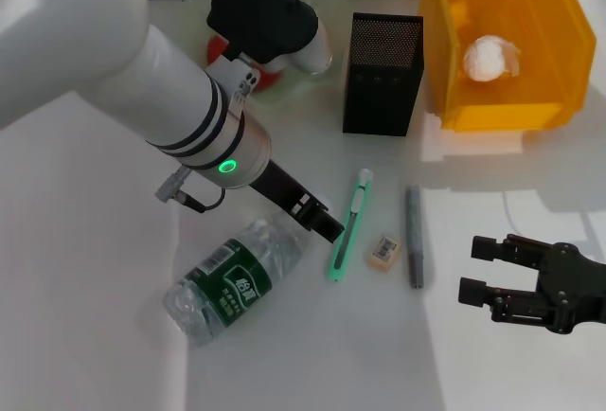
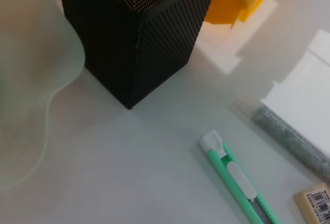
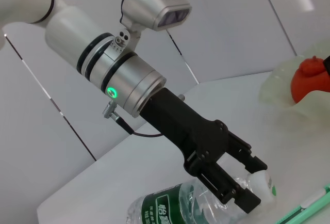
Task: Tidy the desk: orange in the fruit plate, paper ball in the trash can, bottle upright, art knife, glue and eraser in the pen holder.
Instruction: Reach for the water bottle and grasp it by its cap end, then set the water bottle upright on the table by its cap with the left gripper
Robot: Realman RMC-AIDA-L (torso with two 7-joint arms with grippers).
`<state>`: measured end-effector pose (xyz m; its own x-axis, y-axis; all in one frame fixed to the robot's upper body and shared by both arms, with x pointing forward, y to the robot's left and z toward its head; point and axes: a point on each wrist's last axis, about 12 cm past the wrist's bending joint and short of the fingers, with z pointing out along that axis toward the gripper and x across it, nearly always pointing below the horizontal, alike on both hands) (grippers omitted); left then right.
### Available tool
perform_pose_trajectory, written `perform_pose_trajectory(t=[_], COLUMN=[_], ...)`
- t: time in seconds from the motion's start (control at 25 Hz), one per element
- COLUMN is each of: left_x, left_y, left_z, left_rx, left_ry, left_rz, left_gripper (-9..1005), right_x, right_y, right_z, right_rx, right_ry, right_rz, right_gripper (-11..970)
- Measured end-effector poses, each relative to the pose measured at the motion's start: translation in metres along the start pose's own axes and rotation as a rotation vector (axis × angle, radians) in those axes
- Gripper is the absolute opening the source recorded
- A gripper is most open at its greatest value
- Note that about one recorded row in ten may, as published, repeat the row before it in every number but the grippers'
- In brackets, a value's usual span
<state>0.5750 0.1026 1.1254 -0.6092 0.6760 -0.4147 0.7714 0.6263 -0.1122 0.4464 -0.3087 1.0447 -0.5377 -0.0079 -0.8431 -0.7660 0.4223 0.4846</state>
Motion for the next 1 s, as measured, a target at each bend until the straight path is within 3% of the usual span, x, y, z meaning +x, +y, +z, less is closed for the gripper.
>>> perform_pose_trajectory(t=[0.52,0.72,1.0], left_x=[0.0017,0.0021,0.0006], left_y=[-0.0011,-0.0021,-0.0048], left_z=[0.0042,0.0048,0.0021], left_rx=[-0.002,-0.001,0.0], left_ry=[0.004,0.006,-0.004], left_rz=[0.003,0.008,0.026], left_gripper=[760,530,441], right_x=[0.0007,0.0026,0.0021], right_y=[-0.0005,-0.0003,-0.0009], right_z=[0.0013,0.0015,0.0006], right_rx=[0.005,0.006,0.009], right_ry=[0.001,-0.003,-0.006], right_rz=[0.001,0.011,0.012], right_gripper=[841,841,840])
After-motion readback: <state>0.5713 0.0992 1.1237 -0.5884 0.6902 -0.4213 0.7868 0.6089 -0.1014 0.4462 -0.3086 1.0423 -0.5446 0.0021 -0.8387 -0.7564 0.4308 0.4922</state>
